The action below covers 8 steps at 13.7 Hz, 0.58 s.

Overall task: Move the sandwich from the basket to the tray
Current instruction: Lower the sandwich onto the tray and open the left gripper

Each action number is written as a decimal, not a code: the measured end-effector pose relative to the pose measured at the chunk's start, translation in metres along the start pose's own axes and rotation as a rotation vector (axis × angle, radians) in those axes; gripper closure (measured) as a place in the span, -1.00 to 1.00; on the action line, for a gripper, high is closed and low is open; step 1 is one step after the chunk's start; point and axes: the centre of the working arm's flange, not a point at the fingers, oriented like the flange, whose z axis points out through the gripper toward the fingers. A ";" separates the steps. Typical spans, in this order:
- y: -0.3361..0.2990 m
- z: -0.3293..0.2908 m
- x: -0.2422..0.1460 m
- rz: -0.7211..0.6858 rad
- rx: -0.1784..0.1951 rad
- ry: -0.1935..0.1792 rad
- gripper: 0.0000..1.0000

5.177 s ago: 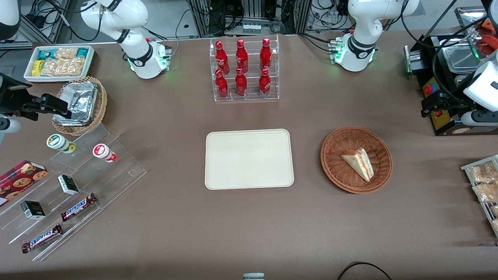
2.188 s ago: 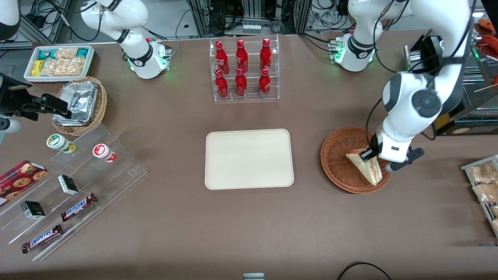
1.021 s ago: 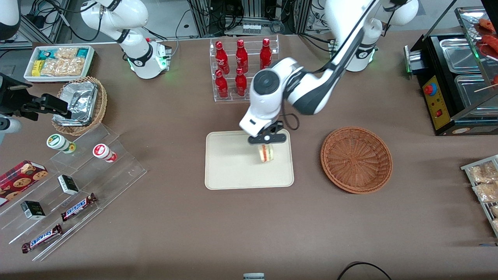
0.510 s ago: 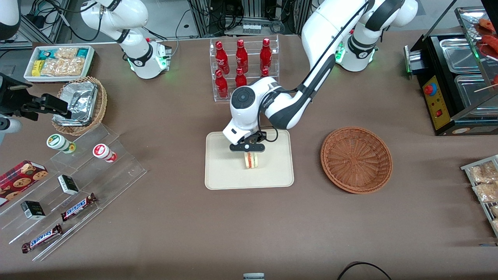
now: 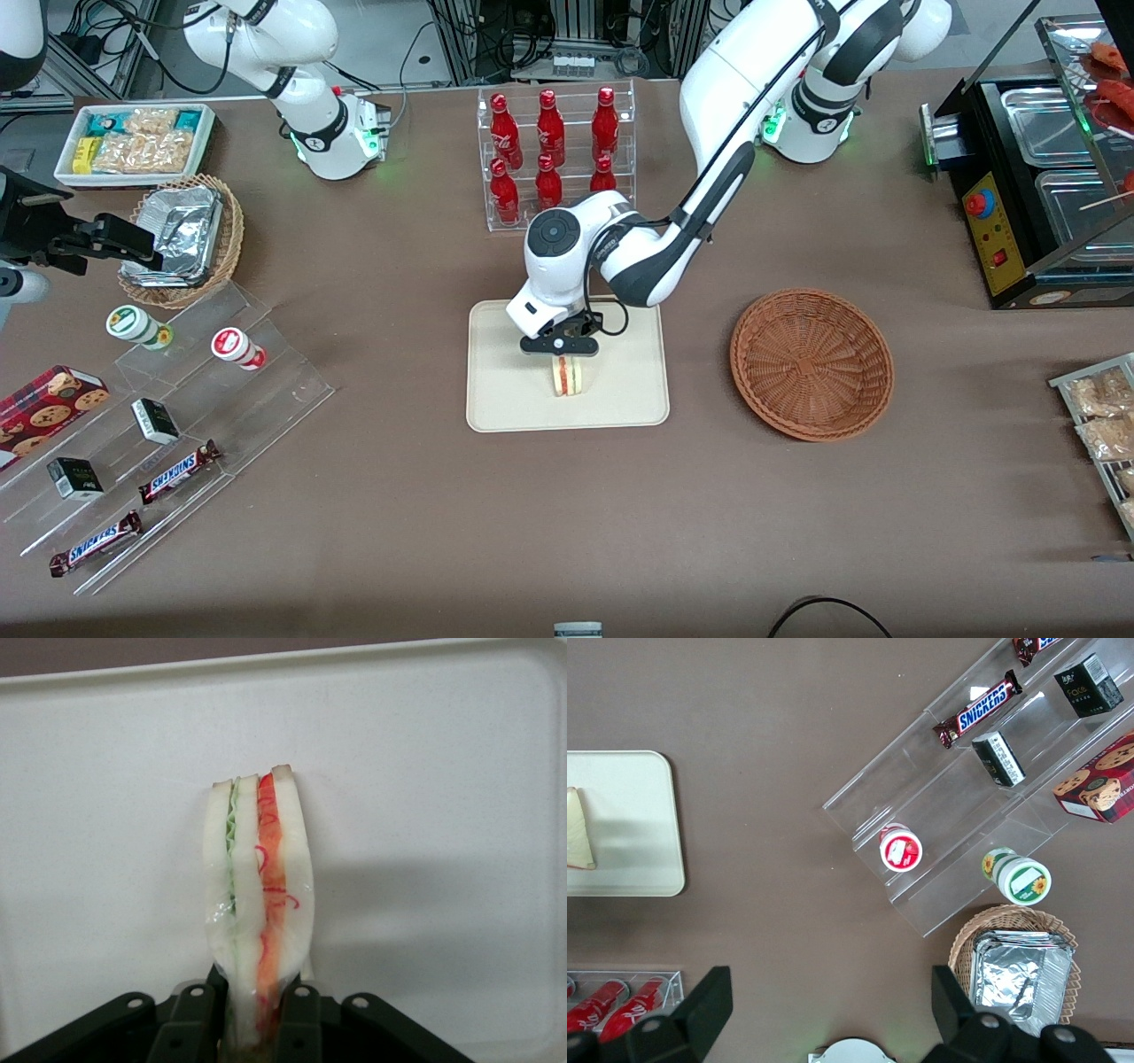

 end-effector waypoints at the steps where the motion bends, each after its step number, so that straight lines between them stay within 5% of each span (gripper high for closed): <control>1: 0.001 -0.002 0.001 -0.001 -0.003 0.003 0.14; 6: 0.005 -0.048 0.013 -0.084 -0.035 0.049 -0.85; 8: -0.003 -0.093 0.020 -0.123 -0.030 0.074 -0.99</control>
